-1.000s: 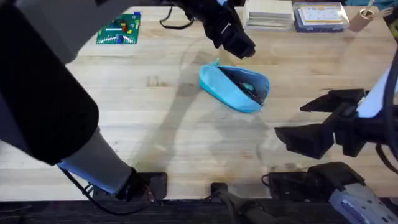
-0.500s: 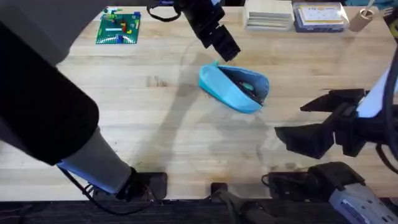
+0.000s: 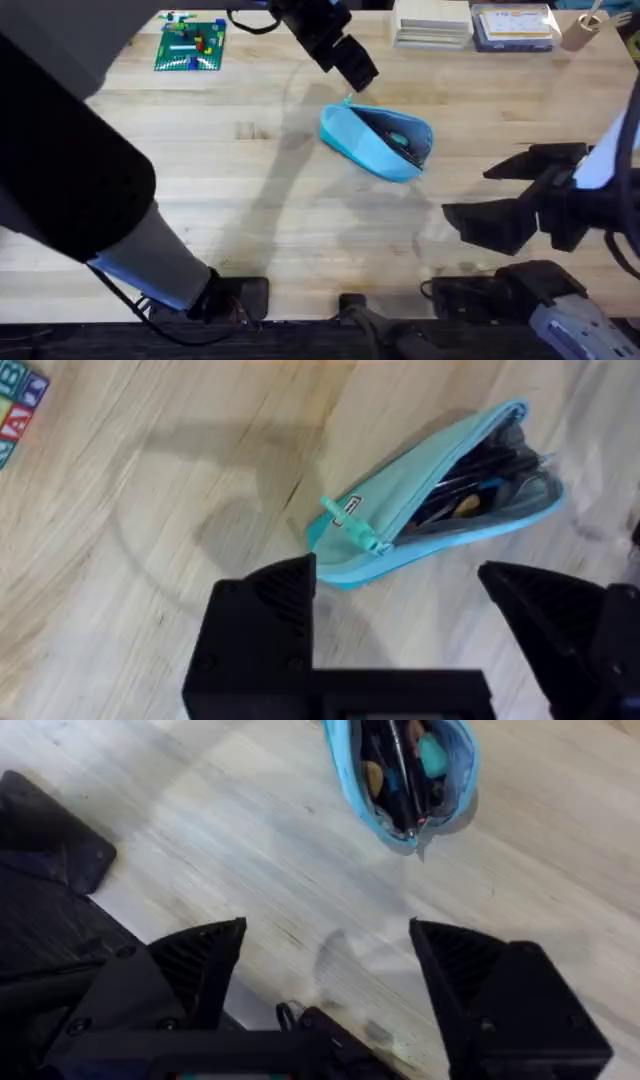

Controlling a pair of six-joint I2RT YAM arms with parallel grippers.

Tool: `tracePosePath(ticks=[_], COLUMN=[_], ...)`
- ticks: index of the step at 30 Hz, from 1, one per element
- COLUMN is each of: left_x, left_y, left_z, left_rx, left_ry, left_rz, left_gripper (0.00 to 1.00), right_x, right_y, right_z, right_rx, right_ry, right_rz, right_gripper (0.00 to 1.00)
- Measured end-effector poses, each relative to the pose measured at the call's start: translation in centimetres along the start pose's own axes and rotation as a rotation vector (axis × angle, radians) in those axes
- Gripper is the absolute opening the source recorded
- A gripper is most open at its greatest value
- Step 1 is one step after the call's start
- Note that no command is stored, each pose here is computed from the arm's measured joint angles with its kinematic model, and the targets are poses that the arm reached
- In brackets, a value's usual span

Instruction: Unzip the bag, pick up the pens from the table one at a time and place them inside, then zip the bag closed.

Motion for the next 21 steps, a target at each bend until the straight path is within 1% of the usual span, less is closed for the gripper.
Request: tracePosePath(ticks=[7,15,16,21], left_x=[0.6,1.0,0.8,0.7], left_y=[0.7,1.0,1.0,0.1], left_z=[1.1,2.1,2.9,5.1], left_rx=[0.081,0.130,0.144,0.165], left_ry=[0.017,0.031,0.035,0.029], left_rz=[-0.005,0.011,0.015,0.007], left_gripper=[0.997,0.999,0.999,0.998], right_x=[0.0,0.0,0.0,0.0], right_y=[0.0,0.0,0.0,0.0], right_z=[0.0,0.0,0.0,0.0], right_rx=[0.000,0.000,0.000,0.000], right_ry=[0.000,0.000,0.000,0.000], right_rz=[0.000,0.000,0.000,0.000], right_gripper=[0.997,0.998,0.997,0.997])
Point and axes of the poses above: each hand's point on the last joint's axis, 136 mm out from that joint toward the fingers, its own x axis back along the fingers, its own y axis along the line the jaws close on, z = x × y, the point moved 5 cm from there along x, back along the fingers, and after that the axes turned 8 degrees about -x, right-handed, at the moved point
